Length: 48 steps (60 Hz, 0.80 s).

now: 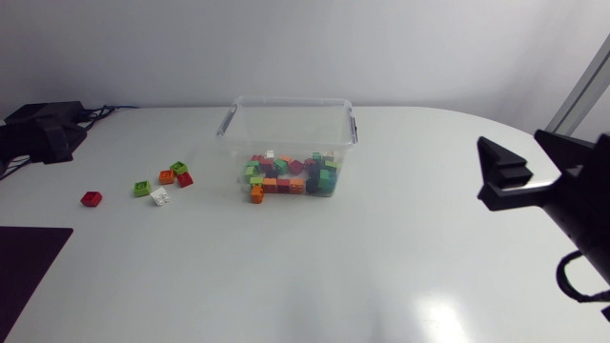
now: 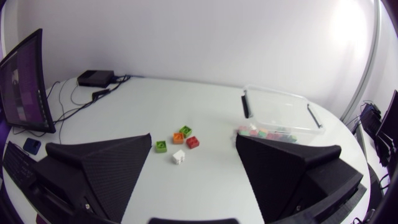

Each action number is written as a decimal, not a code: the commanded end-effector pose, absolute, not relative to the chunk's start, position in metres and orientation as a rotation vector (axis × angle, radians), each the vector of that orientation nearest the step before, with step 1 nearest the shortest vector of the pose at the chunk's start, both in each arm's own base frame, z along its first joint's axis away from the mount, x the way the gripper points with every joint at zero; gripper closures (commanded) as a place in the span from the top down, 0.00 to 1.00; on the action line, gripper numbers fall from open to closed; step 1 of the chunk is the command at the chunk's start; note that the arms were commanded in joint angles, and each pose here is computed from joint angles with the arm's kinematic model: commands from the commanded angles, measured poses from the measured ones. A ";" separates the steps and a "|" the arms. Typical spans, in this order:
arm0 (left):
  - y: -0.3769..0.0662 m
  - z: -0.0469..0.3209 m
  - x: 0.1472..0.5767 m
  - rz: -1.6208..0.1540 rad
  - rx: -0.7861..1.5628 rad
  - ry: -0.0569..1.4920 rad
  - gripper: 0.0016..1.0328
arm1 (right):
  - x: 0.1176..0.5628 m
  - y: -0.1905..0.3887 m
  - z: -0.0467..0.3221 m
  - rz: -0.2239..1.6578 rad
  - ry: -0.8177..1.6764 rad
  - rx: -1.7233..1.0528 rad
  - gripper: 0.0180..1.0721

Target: Place the duplo bricks in the container

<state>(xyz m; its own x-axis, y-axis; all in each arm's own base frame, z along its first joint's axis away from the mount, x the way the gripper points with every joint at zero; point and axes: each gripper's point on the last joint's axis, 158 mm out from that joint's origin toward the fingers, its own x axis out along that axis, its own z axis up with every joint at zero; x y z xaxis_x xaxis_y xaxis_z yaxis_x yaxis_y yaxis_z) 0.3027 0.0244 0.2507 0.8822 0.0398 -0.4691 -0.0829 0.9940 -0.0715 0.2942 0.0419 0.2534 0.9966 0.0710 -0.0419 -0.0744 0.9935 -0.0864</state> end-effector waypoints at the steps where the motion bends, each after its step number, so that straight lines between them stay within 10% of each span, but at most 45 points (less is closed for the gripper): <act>1: 0.040 0.247 0.318 0.084 -0.049 0.579 0.90 | 0.308 0.069 0.253 0.109 0.075 -0.092 0.95; 48: 0.188 0.029 0.361 -0.004 0.041 1.137 0.90 | 0.350 0.230 0.065 0.201 0.618 -0.056 0.90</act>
